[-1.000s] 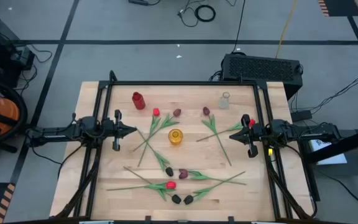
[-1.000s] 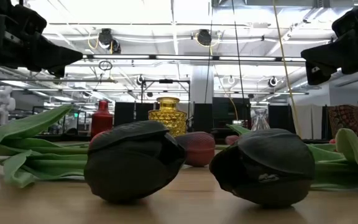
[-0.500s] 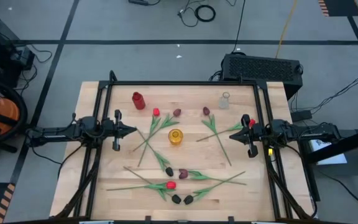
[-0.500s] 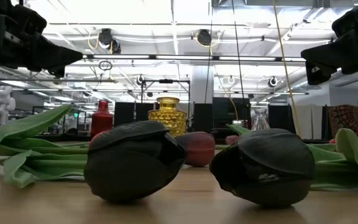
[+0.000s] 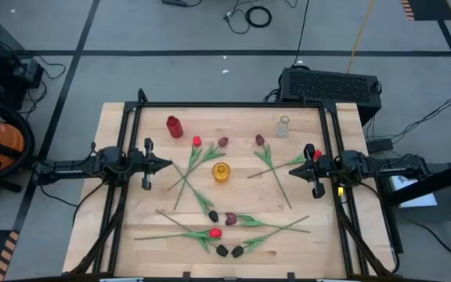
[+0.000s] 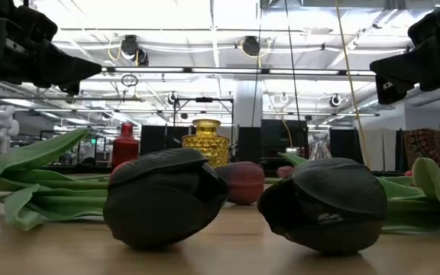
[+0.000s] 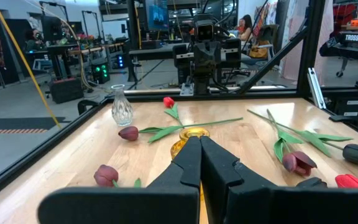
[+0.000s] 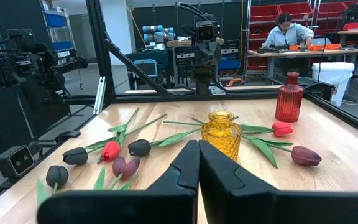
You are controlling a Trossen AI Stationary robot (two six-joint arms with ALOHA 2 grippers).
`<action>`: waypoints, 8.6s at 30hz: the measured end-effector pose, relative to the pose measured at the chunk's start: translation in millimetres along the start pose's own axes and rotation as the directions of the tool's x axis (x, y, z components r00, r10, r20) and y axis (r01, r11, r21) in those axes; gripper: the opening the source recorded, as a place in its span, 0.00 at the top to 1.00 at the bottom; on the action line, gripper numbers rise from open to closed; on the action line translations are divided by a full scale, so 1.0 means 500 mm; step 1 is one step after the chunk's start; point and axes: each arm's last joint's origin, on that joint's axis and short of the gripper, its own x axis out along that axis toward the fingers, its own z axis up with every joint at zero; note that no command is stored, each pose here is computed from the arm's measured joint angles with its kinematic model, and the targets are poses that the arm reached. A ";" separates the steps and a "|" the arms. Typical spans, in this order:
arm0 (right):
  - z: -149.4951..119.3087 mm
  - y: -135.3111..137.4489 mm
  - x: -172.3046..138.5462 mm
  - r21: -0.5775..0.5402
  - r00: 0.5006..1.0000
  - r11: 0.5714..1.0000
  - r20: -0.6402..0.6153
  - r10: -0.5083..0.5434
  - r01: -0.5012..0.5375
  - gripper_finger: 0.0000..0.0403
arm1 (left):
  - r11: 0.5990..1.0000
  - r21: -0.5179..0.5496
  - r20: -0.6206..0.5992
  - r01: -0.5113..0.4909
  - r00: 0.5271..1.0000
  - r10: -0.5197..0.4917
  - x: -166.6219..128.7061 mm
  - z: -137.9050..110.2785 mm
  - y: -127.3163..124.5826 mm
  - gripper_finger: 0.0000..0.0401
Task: Sort flowers into vase by color
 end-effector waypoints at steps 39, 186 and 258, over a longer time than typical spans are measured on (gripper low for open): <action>0.000 0.000 0.000 0.000 1.000 1.000 0.000 0.000 0.000 1.00 | 1.000 0.000 0.000 0.000 1.000 0.000 0.000 0.000 0.000 1.00; 0.186 0.040 0.214 0.179 0.908 0.969 -0.410 -0.086 0.172 1.00 | 0.938 -0.126 -0.539 -0.324 0.816 0.209 0.251 0.202 -0.090 1.00; 0.170 0.041 0.220 0.156 0.884 0.967 -0.453 -0.111 0.201 1.00 | 0.667 0.013 -0.801 -0.745 0.392 0.453 0.278 -0.068 -0.092 0.57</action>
